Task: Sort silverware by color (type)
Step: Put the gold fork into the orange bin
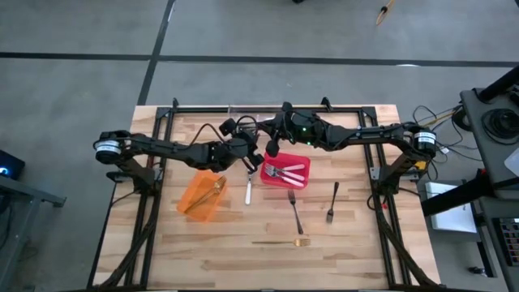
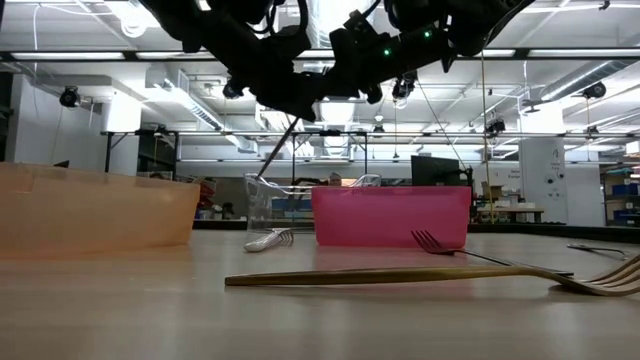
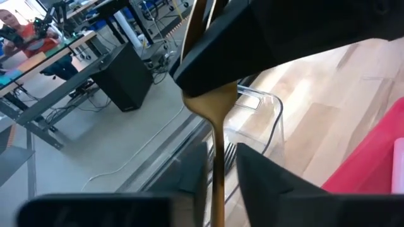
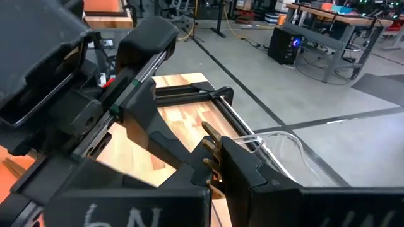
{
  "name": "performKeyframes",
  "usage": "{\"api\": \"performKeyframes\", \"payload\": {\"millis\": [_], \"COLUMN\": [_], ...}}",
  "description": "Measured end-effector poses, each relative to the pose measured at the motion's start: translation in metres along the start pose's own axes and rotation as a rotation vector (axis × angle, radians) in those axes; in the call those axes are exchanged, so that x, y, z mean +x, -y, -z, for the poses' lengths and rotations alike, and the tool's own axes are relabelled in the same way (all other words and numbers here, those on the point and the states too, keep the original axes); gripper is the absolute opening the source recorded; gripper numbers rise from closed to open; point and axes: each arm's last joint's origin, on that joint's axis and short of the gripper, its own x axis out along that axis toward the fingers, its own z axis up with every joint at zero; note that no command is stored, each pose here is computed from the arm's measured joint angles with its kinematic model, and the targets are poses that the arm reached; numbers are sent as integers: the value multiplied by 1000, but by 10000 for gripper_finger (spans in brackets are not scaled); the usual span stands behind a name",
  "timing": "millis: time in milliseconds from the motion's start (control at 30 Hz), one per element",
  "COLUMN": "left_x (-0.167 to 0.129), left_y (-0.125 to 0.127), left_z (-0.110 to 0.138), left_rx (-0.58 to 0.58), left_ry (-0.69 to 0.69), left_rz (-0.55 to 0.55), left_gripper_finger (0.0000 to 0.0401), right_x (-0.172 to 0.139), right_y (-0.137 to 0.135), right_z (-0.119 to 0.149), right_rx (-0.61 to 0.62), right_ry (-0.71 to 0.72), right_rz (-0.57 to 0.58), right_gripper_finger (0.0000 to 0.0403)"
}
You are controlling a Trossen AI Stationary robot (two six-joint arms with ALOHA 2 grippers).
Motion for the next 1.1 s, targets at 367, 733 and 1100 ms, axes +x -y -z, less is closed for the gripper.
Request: {"api": "performKeyframes", "payload": {"millis": [367, 733, 1100], "left_x": [0, -3, -15], "left_y": [0, -3, -14], "left_z": [-1, -2, -3], "left_rx": [-23, -39, -58], "left_ry": [9, -1, -57], "left_rz": [1, 35, 82], "left_gripper_finger": [4, 2, 1], "right_x": [0, -3, -27], "right_y": [0, 0, 3], "right_z": [1, -1, -16], "right_rx": [6, 16, 13], "right_ry": [-8, -21, -67], "right_rz": [-2, 2, -2], "right_gripper_finger": [52, 131, 170]}}
